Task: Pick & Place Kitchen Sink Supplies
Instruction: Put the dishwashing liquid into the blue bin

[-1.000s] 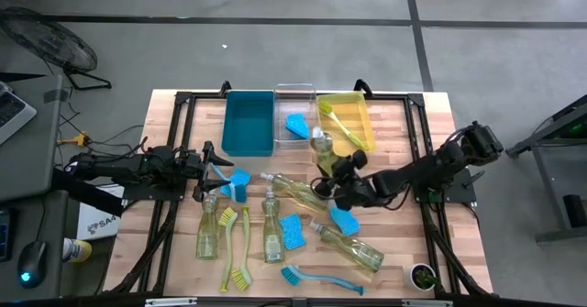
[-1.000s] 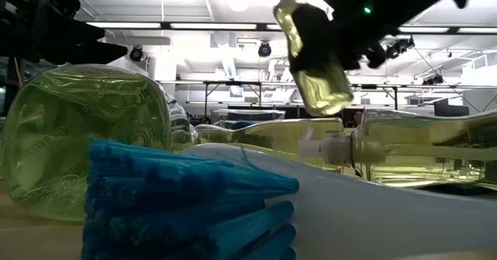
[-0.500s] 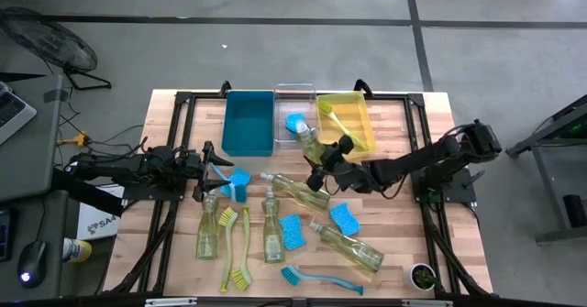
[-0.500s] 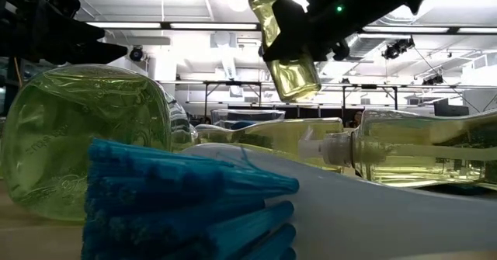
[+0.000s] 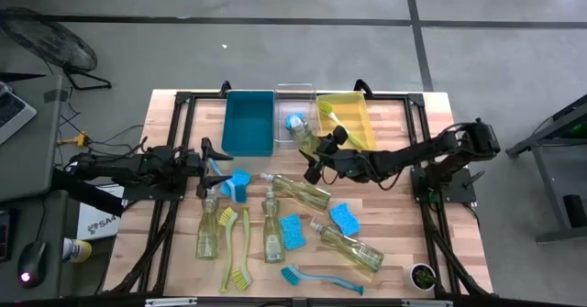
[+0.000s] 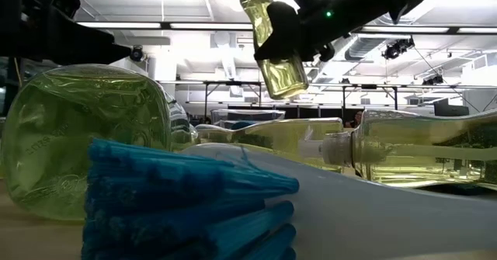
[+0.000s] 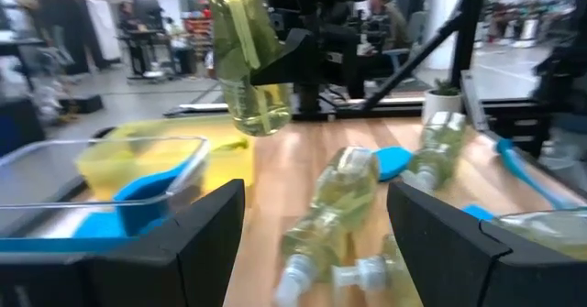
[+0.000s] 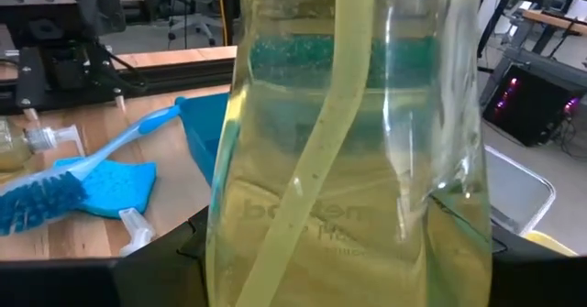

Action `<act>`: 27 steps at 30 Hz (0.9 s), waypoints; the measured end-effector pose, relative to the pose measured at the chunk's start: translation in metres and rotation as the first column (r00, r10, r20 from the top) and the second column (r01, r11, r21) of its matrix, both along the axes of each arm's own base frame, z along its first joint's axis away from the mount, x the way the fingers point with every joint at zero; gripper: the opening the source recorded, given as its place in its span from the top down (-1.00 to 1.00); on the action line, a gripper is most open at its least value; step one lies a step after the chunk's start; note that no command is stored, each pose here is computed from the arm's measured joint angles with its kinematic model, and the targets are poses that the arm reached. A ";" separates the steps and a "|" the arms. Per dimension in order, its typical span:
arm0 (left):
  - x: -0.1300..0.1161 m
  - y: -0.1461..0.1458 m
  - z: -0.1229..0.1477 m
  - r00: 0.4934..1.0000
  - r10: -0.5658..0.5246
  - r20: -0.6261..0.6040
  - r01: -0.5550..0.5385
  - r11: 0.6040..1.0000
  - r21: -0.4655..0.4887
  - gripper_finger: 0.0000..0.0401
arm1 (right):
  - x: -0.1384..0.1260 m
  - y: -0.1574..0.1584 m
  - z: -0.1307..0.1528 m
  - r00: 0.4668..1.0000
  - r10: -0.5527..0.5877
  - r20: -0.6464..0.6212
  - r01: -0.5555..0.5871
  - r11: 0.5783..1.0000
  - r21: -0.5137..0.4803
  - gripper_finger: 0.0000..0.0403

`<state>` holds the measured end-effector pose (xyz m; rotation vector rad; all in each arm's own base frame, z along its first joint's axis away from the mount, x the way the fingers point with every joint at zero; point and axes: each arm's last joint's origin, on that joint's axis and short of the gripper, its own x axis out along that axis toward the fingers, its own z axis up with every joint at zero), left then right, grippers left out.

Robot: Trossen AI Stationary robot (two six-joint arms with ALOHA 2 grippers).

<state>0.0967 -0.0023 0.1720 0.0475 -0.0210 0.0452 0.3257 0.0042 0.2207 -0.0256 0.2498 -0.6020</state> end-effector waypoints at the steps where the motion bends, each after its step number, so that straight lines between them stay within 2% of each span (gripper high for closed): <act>1: 0.000 0.000 0.000 1.000 0.015 0.002 -0.015 1.000 0.010 -0.32 | 0.001 -0.002 0.000 1.000 0.003 -0.001 -0.003 1.000 -0.003 -0.15; 8: -0.001 0.001 0.009 0.995 0.046 0.089 -0.052 0.996 0.068 -0.32 | 0.013 -0.019 -0.012 0.997 0.071 0.025 -0.070 0.997 -0.018 -0.15; 12: -0.001 0.000 0.012 0.993 -0.007 0.121 0.002 0.999 0.040 -0.32 | 0.017 -0.026 -0.015 0.996 0.082 0.038 -0.081 0.996 -0.035 -0.15; 21: -0.001 -0.004 0.010 0.982 -0.151 0.110 0.157 0.987 -0.045 -0.32 | 0.018 -0.028 -0.013 0.989 0.135 0.063 -0.132 0.990 -0.046 -0.15; 27: -0.001 -0.004 0.010 0.985 -0.133 0.108 0.138 0.989 -0.044 -0.32 | 0.019 -0.024 -0.013 0.986 0.155 0.066 -0.152 0.988 -0.041 -0.15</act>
